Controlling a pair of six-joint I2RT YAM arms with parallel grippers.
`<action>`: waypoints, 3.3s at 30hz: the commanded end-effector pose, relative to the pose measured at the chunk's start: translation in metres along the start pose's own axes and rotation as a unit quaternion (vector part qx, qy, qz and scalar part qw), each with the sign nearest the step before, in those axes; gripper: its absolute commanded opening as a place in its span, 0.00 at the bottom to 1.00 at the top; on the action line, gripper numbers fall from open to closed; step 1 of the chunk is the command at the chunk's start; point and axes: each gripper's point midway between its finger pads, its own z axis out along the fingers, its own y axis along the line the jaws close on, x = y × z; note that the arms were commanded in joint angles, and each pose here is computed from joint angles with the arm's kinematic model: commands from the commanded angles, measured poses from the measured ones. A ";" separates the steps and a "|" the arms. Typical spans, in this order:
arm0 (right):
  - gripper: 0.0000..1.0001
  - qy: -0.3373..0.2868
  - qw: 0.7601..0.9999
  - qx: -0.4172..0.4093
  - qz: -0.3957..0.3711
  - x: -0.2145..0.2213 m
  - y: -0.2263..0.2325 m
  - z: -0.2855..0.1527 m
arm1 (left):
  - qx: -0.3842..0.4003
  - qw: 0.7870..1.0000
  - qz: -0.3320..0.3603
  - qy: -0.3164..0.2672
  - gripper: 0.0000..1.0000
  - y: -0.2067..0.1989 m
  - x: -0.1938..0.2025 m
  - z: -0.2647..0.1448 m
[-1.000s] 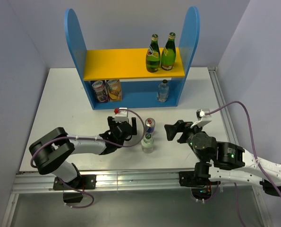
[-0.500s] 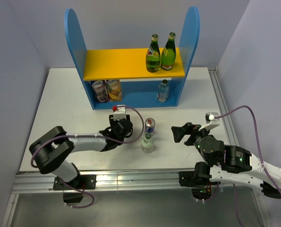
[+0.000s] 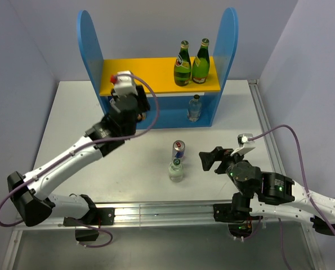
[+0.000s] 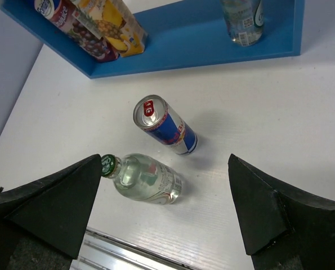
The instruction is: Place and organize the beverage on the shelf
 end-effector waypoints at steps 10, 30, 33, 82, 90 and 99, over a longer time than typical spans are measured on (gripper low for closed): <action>1.00 0.014 1.000 -0.015 0.015 0.018 0.004 0.005 | -0.038 0.997 0.036 -0.058 0.00 0.039 -0.123 0.087; 1.00 0.021 1.000 -0.007 0.018 0.031 -0.008 0.004 | -0.091 0.994 0.038 -0.037 0.08 0.097 -0.100 0.145; 1.00 0.021 1.000 -0.007 0.022 0.031 -0.008 0.004 | -0.095 0.994 0.041 -0.036 0.18 0.102 -0.094 0.145; 1.00 0.013 0.999 0.004 0.032 0.030 -0.015 0.003 | 0.130 0.976 -0.041 0.172 0.99 0.012 0.145 -0.057; 1.00 0.011 0.999 0.005 0.032 0.030 -0.016 0.004 | 0.143 0.961 -0.014 0.237 0.99 0.002 0.228 -0.086; 1.00 0.006 0.999 0.005 0.039 0.028 -0.018 0.003 | 0.168 0.948 -0.004 0.270 0.99 -0.025 0.278 -0.106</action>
